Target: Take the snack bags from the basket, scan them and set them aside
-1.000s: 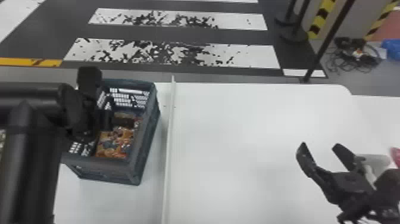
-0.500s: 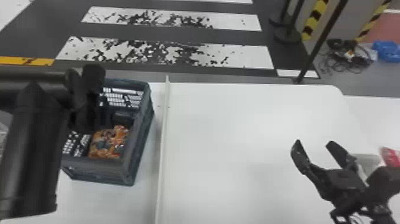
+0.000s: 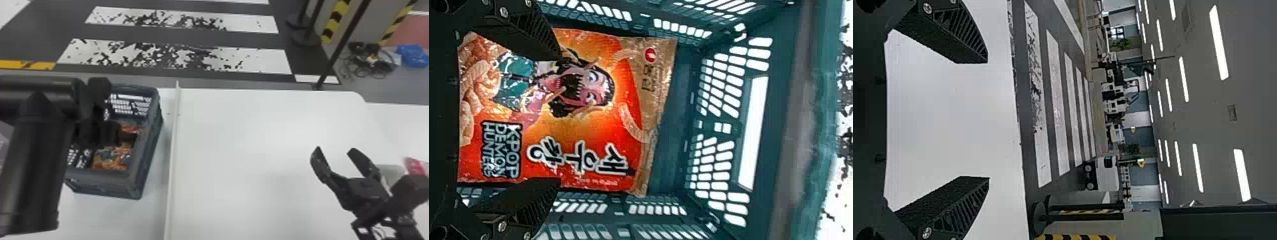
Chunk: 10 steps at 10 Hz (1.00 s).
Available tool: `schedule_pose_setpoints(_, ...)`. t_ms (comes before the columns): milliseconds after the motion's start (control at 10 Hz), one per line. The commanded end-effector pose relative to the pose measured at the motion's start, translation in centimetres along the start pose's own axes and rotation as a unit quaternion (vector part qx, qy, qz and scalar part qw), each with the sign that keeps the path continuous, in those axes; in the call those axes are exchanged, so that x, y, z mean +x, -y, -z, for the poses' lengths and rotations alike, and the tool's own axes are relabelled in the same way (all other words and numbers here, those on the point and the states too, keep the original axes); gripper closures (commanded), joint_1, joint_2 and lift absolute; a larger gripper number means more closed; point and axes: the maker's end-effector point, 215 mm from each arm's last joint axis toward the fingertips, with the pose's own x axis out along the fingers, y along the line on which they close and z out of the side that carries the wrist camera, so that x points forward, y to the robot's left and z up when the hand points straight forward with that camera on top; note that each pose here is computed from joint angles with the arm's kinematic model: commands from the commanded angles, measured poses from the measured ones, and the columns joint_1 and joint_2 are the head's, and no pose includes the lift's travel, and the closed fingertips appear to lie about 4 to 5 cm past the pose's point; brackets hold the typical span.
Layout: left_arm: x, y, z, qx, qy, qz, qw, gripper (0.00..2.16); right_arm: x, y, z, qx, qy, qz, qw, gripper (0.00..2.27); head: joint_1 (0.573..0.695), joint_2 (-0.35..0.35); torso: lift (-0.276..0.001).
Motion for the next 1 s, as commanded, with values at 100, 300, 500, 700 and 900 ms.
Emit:
schedule_pose_setpoints(100, 1.0, -1.4, 1.8, -0.005, -0.009, -0.010, 0.9999, 0.14, 0.1, 0.2, 0.0, 0.000, 0.000, 0.000, 1.000, 0.09, 0.695, -0.048, -0.075)
schedule_pose_setpoints(300, 1.5, -2.2, 1.3, -0.013, 0.011, -0.001, 0.9999, 0.21, 0.2, 0.4, -0.4, 0.000, 0.005, 0.000, 1.000, 0.09, 0.695, -0.038, -0.075)
schedule_pose_setpoints(500, 3.4, -3.2, 3.6, -0.037, -0.026, 0.012, 0.9989, 0.72, -0.1, 0.8, -1.1, -0.003, 0.015, 0.000, 1.000, 0.10, 0.695, -0.032, -0.075)
schedule_pose_setpoints(700, 4.6, -4.2, 4.3, -0.029, -0.007, -0.016, 0.9994, 1.82, -0.5, 1.6, -1.3, -0.005, 0.018, 0.006, 1.000, 0.10, 0.695, -0.025, -0.075)
schedule_pose_setpoints(900, 3.5, -4.0, 3.9, -0.020, 0.003, -0.030, 0.9993, 2.13, -0.6, 1.6, -1.2, -0.004, 0.018, 0.006, 1.000, 0.09, 0.695, -0.025, -0.075)
